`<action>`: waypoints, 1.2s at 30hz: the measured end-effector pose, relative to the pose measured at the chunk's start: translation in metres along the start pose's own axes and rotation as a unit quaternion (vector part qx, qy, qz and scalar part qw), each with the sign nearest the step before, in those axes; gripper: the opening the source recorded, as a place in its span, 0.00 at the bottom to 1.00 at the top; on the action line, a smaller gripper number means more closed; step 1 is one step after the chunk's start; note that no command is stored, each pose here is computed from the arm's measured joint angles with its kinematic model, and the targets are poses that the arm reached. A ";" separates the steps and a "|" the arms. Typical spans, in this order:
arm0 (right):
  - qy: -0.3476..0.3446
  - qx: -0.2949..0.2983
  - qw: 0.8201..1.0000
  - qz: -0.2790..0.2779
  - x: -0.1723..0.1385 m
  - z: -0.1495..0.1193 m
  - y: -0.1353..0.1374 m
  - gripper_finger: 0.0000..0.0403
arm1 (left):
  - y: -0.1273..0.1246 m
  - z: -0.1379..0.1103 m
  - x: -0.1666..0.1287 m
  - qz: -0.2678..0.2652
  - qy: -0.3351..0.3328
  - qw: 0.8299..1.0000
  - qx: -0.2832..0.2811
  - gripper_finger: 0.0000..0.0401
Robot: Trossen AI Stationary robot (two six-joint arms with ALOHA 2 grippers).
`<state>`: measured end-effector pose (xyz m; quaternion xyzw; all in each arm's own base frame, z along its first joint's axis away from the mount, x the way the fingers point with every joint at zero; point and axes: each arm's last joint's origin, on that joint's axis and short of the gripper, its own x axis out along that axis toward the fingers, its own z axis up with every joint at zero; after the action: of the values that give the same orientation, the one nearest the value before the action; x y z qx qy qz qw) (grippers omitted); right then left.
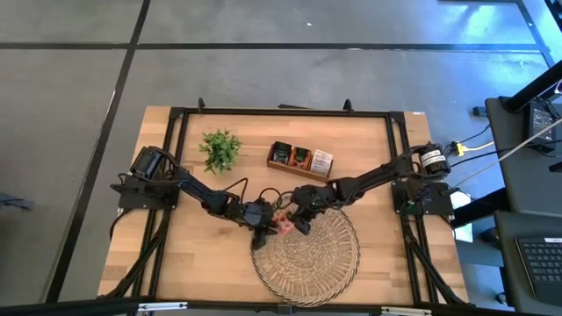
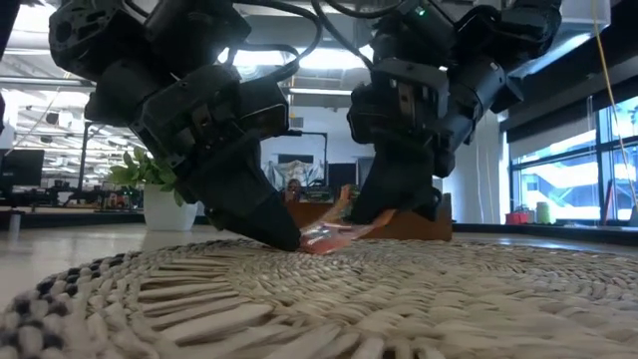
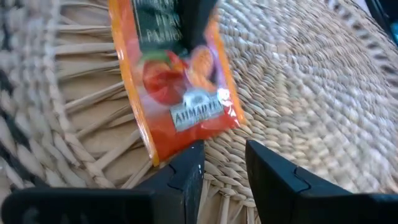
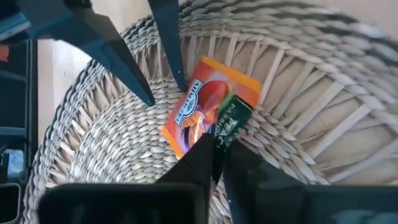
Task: Pick & Place Tea
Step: Put the orange tea bag into the middle section of the wooden organizer
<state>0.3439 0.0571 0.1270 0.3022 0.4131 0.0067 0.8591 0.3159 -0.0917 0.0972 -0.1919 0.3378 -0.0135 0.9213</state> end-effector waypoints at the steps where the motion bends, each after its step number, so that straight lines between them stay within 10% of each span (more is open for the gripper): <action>1: -0.002 -0.011 1.000 0.001 -0.002 0.001 0.001 0.06 | -0.001 0.001 -0.001 -0.009 0.000 1.000 0.003 0.28; 10: -0.040 -0.105 0.994 -0.012 -0.056 0.026 0.004 0.02 | -0.016 0.025 -0.026 -0.071 -0.034 0.994 0.070 0.28; 22: 0.003 -0.154 0.969 -0.191 -0.156 0.100 -0.011 0.02 | -0.016 0.029 -0.030 -0.066 -0.048 0.986 0.144 0.28; 36: 0.118 -0.155 0.947 -0.255 -0.112 0.124 -0.057 0.02 | -0.015 0.027 -0.030 -0.058 -0.037 0.987 0.144 0.28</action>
<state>0.3445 -0.0826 0.2352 0.0474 0.5684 -0.1132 0.8136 0.3115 -0.0913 0.1399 -0.0770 0.2862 -0.1082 0.9489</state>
